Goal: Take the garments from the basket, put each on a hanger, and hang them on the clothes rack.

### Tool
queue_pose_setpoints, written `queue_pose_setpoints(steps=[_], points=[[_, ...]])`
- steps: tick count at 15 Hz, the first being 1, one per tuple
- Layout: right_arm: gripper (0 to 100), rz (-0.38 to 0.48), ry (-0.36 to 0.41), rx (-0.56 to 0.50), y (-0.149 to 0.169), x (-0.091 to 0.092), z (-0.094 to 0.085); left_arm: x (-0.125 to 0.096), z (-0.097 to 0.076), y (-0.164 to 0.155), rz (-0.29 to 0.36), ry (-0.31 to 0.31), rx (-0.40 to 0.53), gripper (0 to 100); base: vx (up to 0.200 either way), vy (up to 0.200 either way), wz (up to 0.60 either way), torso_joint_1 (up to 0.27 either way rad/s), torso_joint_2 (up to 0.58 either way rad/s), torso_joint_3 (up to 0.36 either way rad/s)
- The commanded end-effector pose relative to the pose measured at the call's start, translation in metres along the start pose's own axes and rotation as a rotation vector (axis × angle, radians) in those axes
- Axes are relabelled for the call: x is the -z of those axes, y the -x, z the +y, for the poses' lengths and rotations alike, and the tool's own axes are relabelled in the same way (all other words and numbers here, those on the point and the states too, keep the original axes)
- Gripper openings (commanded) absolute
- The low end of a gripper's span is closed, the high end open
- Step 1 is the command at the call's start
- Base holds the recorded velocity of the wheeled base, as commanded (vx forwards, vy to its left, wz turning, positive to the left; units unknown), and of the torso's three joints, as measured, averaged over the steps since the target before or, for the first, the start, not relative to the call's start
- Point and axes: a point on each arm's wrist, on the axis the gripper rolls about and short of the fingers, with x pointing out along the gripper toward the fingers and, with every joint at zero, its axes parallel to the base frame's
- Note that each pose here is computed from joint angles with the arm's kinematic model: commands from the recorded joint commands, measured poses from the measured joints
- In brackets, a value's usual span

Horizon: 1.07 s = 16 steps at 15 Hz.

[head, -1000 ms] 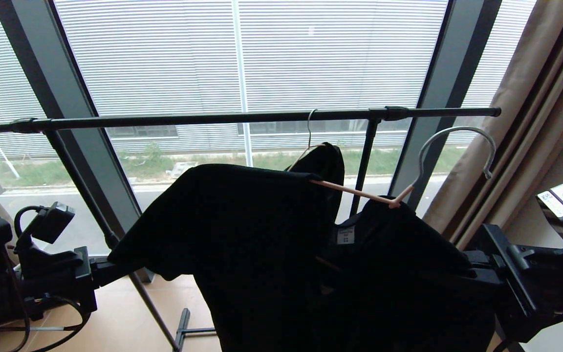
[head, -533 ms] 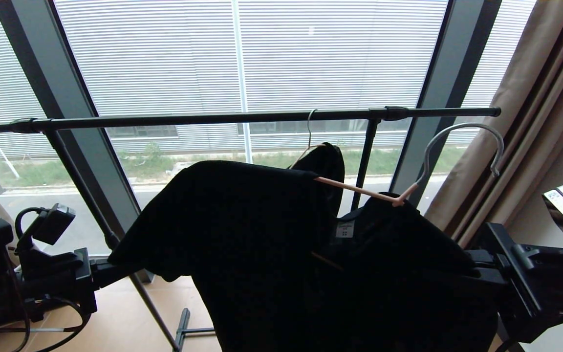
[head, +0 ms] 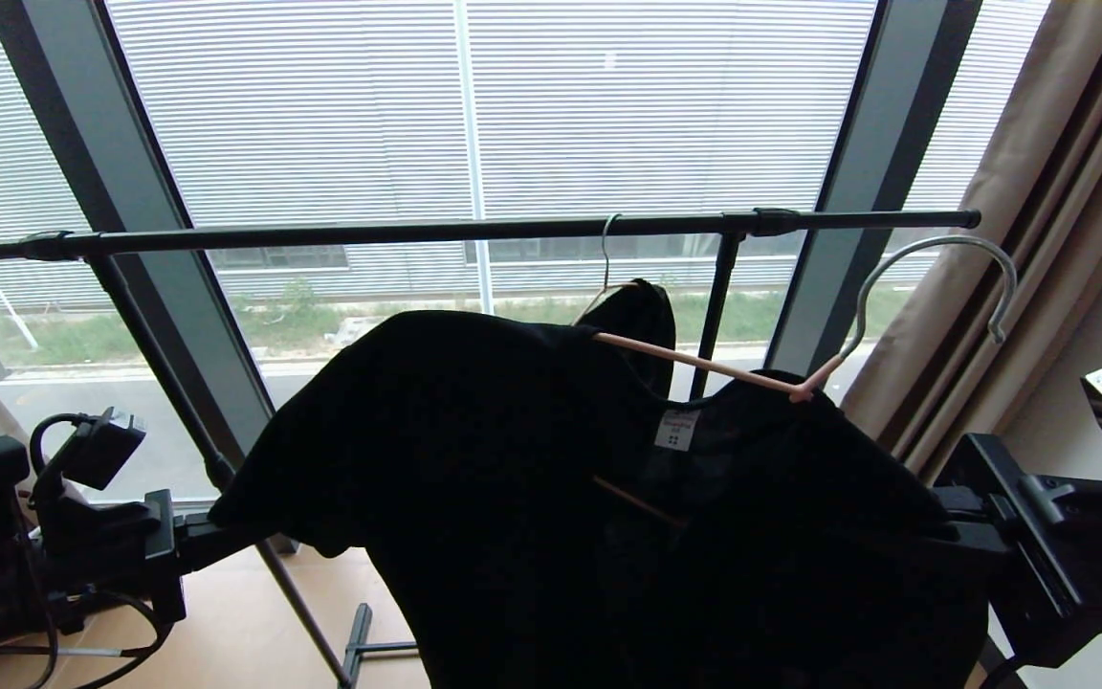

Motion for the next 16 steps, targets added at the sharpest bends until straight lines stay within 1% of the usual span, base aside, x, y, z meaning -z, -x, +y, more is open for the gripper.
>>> queue_pose_setpoints(steps=[1,3,4,8,10,11,13,15,16], points=[[0,0.002,-0.004,-0.001,-0.001,0.001,-0.001,0.001,0.0,0.0,0.002,0.003,0.003,0,0.0,0.0,0.0,0.0,0.0,0.0],[0,0.001,-0.001,0.0,0.0,0.0,-0.001,0.002,0.0,0.0,0.003,0.006,0.004,0,0.0,0.0,0.0,0.0,0.0,0.0],[0,0.0,0.001,0.0,0.0,0.0,-0.001,0.001,0.0,0.0,0.002,0.005,0.004,100,0.0,0.0,0.0,0.0,0.0,0.0],[0,0.005,-0.008,0.002,-0.002,0.002,-0.004,-0.002,-0.004,0.002,-0.011,-0.014,0.016,100,0.0,0.0,0.0,0.0,0.0,0.0],[0,0.006,-0.017,0.016,0.0,0.002,-0.007,-0.002,-0.009,0.01,-0.039,-0.019,0.082,100,0.0,0.0,0.0,0.0,0.0,0.0],[0,0.005,-0.017,0.025,0.002,0.002,-0.009,-0.005,-0.008,0.02,-0.077,-0.027,0.139,100,0.0,0.0,0.0,0.0,0.0,0.0],[0,0.013,-0.029,0.024,0.001,0.006,-0.01,-0.009,-0.009,0.023,-0.089,-0.043,0.133,100,0.0,0.0,0.0,0.0,0.0,0.0],[0,0.034,-0.066,-0.003,-0.005,0.015,-0.011,-0.015,-0.017,0.028,-0.102,-0.073,0.131,100,0.0,0.0,0.0,0.0,0.0,0.0],[0,0.061,-0.094,-0.053,-0.016,0.024,-0.008,-0.02,-0.021,0.03,-0.112,-0.089,0.129,100,0.0,0.0,0.0,0.0,0.0,0.0]])
